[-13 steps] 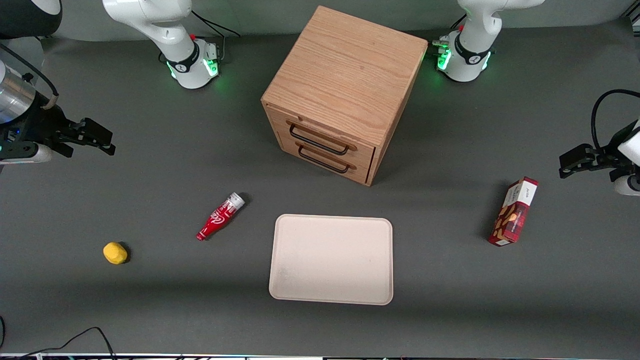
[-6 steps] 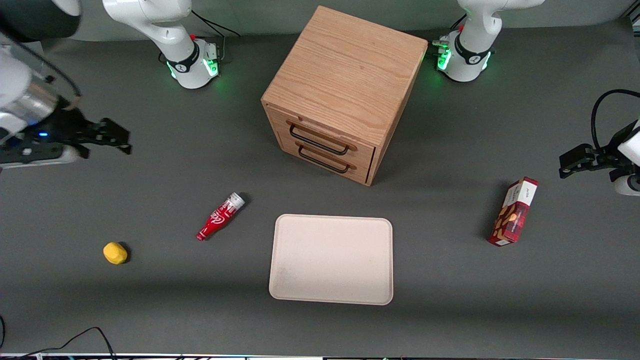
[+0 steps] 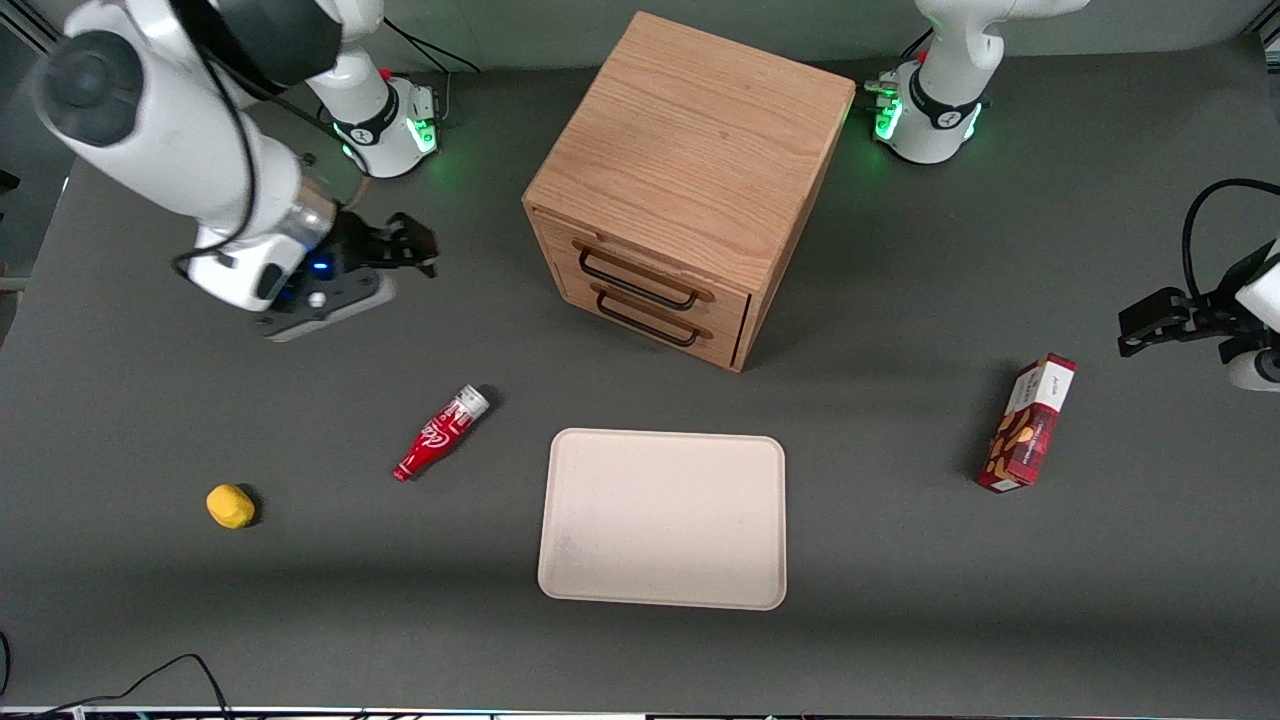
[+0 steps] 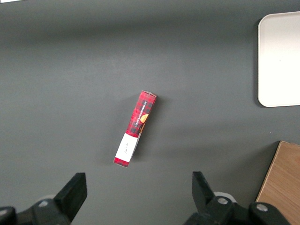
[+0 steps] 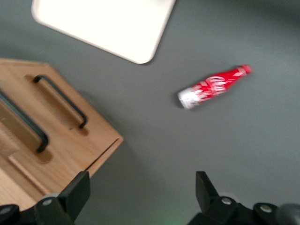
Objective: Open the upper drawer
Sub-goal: 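Move the right gripper toward the upper drawer's black handle, then hook the right gripper onto the upper drawer's black bar handle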
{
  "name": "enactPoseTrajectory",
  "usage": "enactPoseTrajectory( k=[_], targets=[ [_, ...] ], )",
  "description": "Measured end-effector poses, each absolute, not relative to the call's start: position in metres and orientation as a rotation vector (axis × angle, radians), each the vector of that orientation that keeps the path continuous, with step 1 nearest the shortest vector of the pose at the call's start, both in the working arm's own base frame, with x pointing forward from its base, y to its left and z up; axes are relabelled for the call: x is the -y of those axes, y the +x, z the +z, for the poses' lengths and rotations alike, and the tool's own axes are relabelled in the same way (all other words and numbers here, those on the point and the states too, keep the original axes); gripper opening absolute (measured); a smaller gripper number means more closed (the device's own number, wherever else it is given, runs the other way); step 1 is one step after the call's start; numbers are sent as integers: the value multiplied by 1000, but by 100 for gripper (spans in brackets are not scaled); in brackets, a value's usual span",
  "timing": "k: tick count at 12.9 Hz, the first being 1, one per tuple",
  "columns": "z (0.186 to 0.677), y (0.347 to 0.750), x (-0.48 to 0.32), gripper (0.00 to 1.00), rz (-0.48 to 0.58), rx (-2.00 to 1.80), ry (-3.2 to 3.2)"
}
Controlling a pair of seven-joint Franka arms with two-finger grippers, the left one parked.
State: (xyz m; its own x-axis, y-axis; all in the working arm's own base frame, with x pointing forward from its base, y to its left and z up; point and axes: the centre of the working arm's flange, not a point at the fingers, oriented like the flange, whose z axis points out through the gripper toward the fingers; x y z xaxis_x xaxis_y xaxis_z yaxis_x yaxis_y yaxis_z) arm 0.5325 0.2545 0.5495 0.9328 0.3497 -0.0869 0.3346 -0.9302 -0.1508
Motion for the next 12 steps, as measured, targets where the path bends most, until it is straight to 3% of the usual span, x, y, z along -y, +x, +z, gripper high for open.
enactPoseTrajectory(
  k=[7, 12],
  targets=[
    [465, 539, -359, 100, 143, 684, -2759],
    [446, 531, -403, 100, 114, 656, -2693]
  ],
)
